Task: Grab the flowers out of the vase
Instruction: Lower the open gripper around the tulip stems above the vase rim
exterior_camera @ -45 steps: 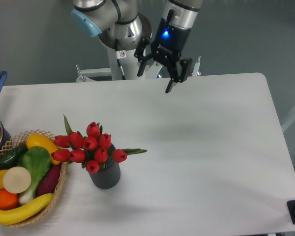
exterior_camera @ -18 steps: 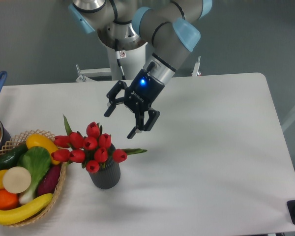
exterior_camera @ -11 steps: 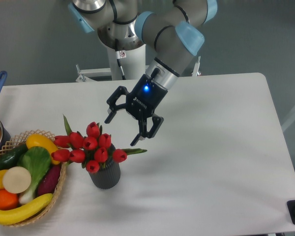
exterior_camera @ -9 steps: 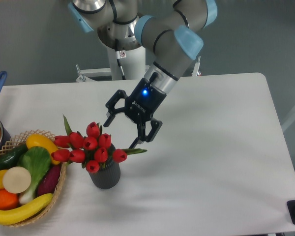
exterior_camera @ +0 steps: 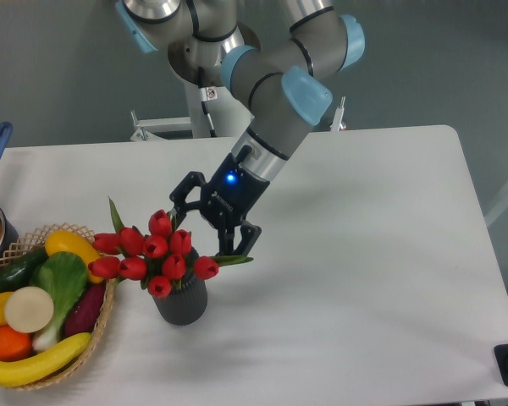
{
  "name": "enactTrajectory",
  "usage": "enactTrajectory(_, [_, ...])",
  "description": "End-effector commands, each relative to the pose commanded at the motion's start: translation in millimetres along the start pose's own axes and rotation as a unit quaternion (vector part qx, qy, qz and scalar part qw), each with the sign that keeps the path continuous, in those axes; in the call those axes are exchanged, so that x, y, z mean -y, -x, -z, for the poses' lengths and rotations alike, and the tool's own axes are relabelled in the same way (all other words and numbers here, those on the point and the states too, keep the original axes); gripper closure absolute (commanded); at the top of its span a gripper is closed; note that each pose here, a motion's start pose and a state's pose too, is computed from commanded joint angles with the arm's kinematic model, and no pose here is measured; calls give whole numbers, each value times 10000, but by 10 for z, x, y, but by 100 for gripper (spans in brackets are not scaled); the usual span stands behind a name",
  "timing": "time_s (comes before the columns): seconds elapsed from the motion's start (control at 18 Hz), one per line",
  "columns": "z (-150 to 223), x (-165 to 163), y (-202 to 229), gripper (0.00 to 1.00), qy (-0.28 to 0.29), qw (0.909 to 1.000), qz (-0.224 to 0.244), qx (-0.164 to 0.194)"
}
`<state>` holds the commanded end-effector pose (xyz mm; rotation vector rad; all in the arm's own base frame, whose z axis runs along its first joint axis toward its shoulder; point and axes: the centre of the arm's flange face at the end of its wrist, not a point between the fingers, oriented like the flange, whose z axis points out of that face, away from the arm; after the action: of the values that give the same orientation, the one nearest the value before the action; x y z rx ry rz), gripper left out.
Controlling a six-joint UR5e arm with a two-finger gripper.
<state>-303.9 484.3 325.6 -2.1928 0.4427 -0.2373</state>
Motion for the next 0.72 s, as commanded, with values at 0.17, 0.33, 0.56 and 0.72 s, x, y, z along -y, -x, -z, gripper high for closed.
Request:
enactTrajectory(0.17, [-135, 58, -68, 0, 8, 9999, -79, -129])
enactTrajectory(0.33, [-177, 101, -73, 0, -2, 9998, -115, -165])
enactTrajectory(0.56, [-229, 123, -123, 0, 3, 9997, -133, -223])
enactTrajectory(0.72, [-240, 132, -134, 3, 3, 9996, -135, -235])
